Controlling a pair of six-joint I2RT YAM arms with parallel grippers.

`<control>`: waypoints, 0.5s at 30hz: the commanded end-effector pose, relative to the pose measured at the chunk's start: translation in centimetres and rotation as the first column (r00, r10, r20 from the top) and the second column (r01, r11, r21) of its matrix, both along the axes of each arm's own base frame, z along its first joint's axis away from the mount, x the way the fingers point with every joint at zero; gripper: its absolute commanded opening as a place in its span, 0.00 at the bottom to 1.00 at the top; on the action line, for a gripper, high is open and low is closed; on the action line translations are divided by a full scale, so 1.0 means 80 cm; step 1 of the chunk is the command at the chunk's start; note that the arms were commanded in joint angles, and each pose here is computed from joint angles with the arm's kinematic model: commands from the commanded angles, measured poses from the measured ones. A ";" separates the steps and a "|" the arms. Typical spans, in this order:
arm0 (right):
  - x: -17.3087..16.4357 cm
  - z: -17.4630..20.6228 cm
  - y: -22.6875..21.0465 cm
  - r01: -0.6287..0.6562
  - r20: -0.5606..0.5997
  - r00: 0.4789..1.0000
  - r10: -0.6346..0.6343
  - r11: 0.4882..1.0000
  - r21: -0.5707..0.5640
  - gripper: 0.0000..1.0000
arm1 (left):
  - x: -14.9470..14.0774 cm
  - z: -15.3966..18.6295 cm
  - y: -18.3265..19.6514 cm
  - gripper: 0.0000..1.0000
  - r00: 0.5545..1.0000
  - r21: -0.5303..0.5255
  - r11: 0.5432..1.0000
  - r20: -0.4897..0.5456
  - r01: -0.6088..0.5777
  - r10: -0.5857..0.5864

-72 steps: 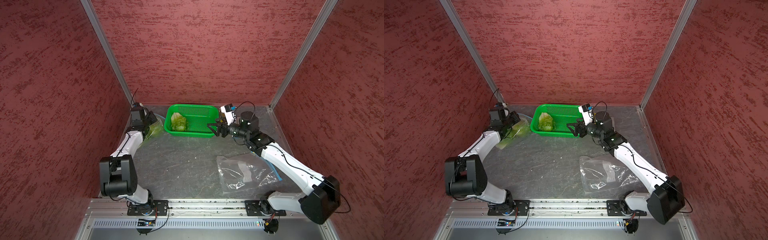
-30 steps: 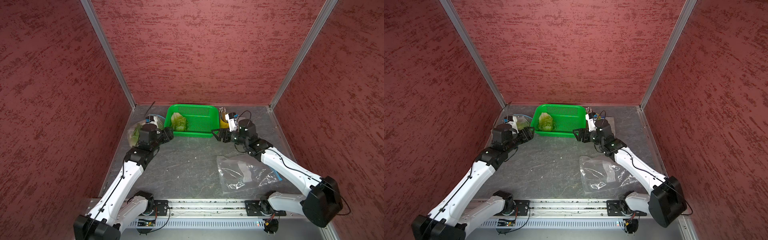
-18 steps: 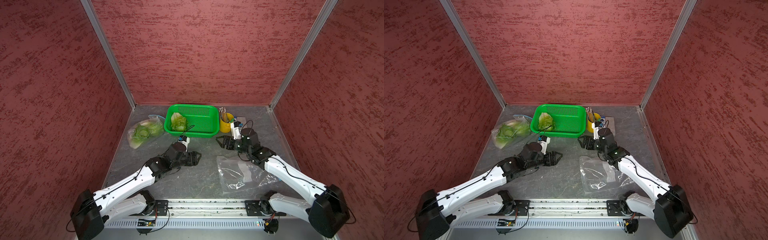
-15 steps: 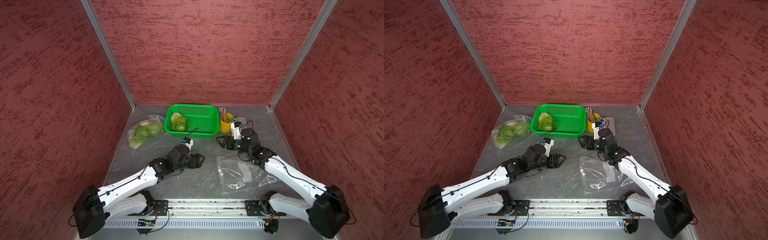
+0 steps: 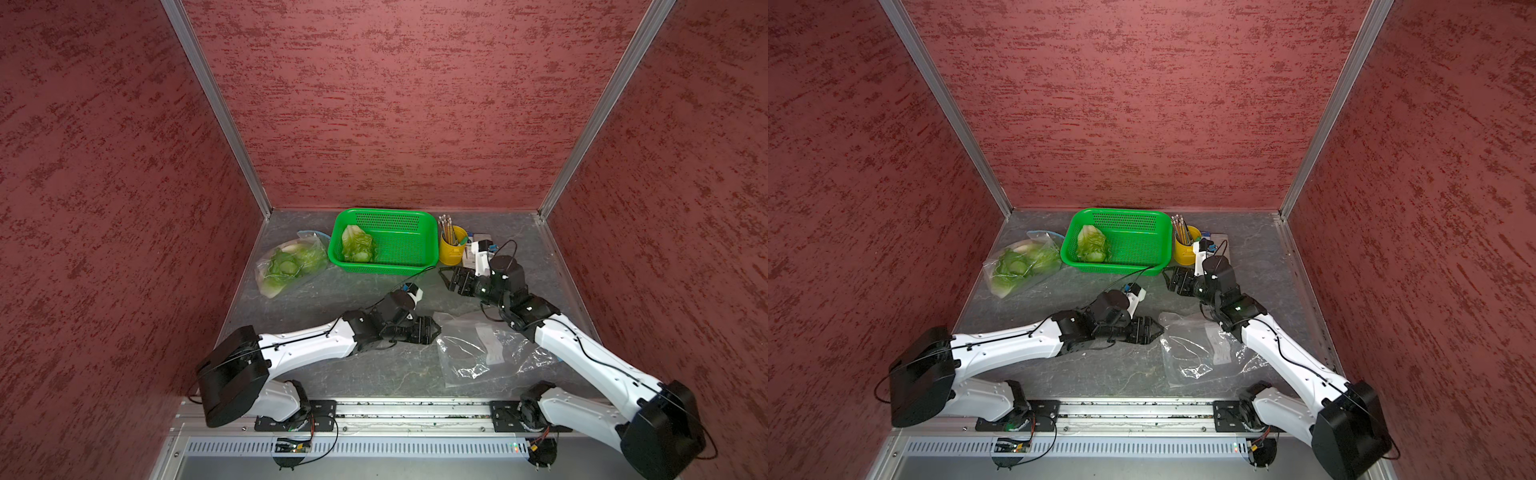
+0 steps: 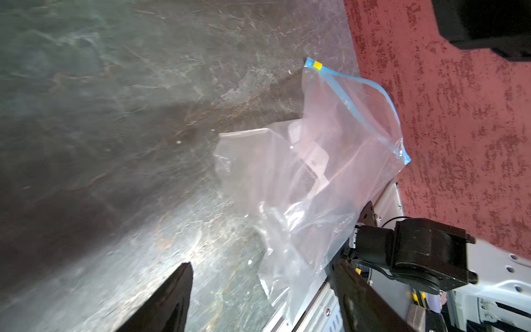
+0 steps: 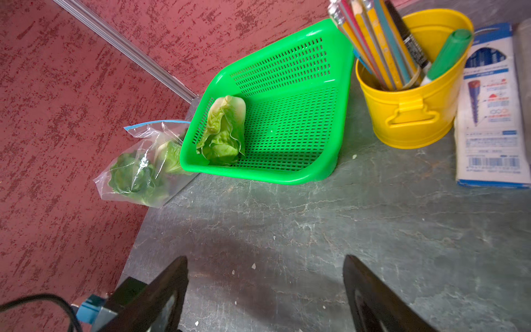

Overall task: Put the chinese cabbages into a zipper bag and zip it
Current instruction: Move the zipper food storage bag to the center of the board.

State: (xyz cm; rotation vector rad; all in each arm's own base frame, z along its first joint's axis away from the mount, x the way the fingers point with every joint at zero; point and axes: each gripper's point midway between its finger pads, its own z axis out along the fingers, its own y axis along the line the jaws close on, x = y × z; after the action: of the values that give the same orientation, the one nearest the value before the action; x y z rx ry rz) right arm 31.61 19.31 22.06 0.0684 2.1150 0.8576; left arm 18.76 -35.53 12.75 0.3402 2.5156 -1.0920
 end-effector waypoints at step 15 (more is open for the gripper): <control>0.005 0.016 -0.032 0.088 0.038 0.995 -0.090 0.995 0.037 0.88 | 0.012 -0.025 -0.037 0.28 1.000 0.012 1.000 0.001 -0.005 0.005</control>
State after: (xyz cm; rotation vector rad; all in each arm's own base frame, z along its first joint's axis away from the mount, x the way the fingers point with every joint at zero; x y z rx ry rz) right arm 31.76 17.10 22.78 0.1408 2.0709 0.8324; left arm 18.84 -38.71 10.56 0.3786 2.5446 -1.1146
